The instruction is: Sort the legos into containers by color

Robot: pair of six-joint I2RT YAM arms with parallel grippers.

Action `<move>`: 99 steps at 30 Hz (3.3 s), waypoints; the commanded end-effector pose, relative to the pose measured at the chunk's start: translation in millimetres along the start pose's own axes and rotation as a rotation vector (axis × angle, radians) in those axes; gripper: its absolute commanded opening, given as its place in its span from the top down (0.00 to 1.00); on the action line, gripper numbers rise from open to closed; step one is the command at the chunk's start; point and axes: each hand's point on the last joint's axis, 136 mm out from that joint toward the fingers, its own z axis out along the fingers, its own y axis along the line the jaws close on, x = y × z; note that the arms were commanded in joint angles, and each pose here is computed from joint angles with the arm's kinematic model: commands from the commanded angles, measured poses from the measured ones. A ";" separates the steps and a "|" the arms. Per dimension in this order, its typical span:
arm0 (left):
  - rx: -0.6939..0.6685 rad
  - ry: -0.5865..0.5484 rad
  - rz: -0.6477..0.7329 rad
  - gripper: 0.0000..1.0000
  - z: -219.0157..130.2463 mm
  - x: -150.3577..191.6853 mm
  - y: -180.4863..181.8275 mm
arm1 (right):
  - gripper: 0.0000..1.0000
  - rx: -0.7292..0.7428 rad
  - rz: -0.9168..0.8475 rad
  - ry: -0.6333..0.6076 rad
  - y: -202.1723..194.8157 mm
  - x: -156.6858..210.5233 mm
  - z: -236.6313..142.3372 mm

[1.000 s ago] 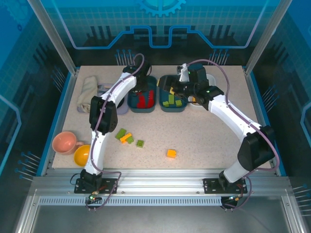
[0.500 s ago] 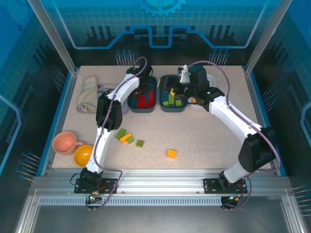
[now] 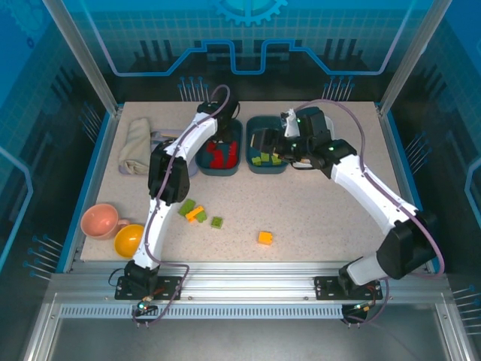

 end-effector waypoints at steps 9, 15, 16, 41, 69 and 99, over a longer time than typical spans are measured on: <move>0.535 -0.135 -0.167 0.26 -217.2 32.2 -23.6 | 0.18 0.356 -0.280 0.326 -51.3 128.0 -42.6; 0.632 -0.009 -0.183 0.22 -222.9 146.2 6.5 | 0.18 0.454 -0.288 0.539 -76.9 204.0 -44.1; 0.649 -0.005 -0.186 0.21 -227.2 160.2 11.4 | 0.18 0.464 -0.276 0.565 -80.3 212.8 -42.8; 0.703 0.125 -0.147 0.13 -228.2 297.9 67.6 | 0.41 0.801 0.078 0.604 -137.9 273.6 35.8; 0.943 -0.004 -0.152 0.13 -275.4 124.2 -52.5 | 0.70 0.746 0.016 0.145 -140.3 -10.3 -6.4; 0.861 0.020 -0.171 0.16 -187.2 40.2 -127.7 | 0.58 0.791 0.279 0.166 -336.4 -120.5 77.9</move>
